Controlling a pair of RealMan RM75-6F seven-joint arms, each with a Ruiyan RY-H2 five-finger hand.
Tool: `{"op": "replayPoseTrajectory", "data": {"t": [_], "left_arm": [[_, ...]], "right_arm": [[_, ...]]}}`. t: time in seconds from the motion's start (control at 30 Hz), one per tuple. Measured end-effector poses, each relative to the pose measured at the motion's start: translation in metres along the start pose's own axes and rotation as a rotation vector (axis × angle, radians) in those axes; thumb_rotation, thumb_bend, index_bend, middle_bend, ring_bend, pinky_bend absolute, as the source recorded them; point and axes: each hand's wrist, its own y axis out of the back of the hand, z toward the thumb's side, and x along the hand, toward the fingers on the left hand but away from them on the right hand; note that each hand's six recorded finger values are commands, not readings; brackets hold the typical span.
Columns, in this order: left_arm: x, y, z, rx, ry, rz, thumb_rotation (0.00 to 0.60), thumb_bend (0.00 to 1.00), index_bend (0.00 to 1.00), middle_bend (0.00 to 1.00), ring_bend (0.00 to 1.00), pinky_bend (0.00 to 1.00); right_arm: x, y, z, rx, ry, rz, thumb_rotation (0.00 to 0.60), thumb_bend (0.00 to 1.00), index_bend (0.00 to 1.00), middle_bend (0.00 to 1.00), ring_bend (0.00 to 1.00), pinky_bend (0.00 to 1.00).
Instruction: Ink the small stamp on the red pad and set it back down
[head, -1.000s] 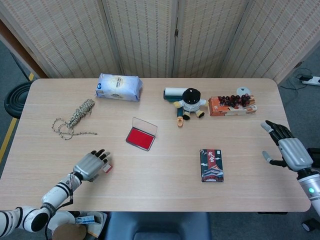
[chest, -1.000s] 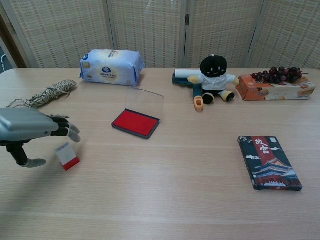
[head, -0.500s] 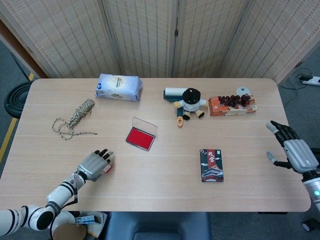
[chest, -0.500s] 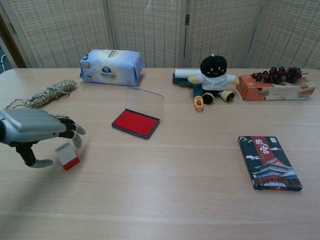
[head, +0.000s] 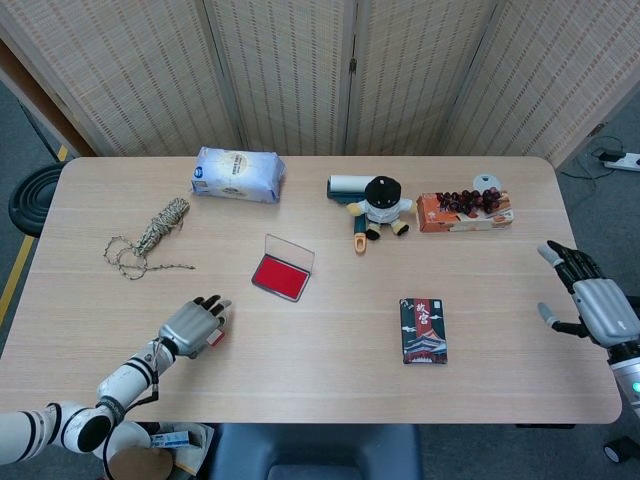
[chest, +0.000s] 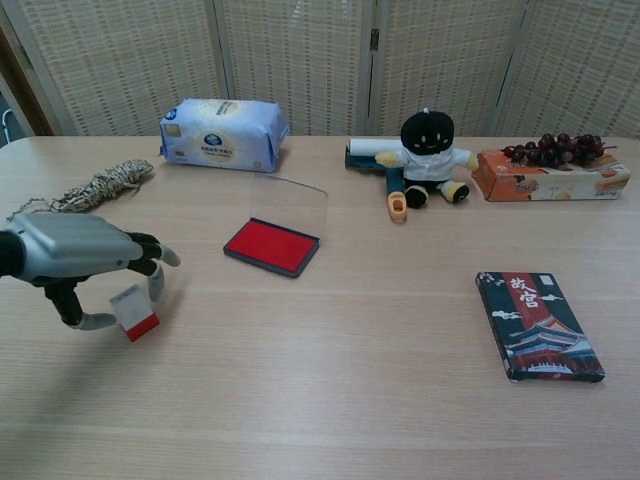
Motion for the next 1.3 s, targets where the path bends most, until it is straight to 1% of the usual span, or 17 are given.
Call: {"op": "replayPoseTrajectory", "data": {"t": [0.5, 0.63, 0.83, 1.1, 1.3], "left_arm": [[0.001, 0.000, -0.009, -0.003, -0.003, 0.002, 0.600, 0.38, 0.33, 0.00, 0.00, 0.18], [0.000, 0.001, -0.010, -0.002, 0.000, 0.005, 0.600, 0.38, 0.35, 0.00, 0.00, 0.18], [0.000, 0.001, -0.009, 0.002, -0.007, 0.008, 0.600, 0.38, 0.41, 0.00, 0.00, 0.18], [-0.001, 0.003, -0.008, -0.005, -0.019, 0.024, 0.600, 0.38, 0.58, 0.00, 0.00, 0.18], [-0.003, 0.008, -0.009, -0.029, -0.019, 0.039, 0.600, 0.38, 0.64, 0.00, 0.00, 0.18]], "right_arm": [[0.000, -0.001, -0.001, 0.004, -0.013, 0.004, 0.600, 0.39, 0.02, 0.00, 0.00, 0.00], [-0.001, -0.003, 0.000, 0.004, -0.014, 0.007, 0.600, 0.39, 0.02, 0.00, 0.00, 0.00], [0.000, -0.002, 0.001, 0.007, -0.017, 0.001, 0.600, 0.39, 0.02, 0.00, 0.00, 0.00], [0.001, -0.001, -0.001, 0.008, -0.026, -0.004, 0.600, 0.39, 0.02, 0.00, 0.00, 0.00], [0.001, -0.002, -0.002, 0.008, -0.030, -0.001, 0.600, 0.39, 0.02, 0.00, 0.00, 0.00]]}}
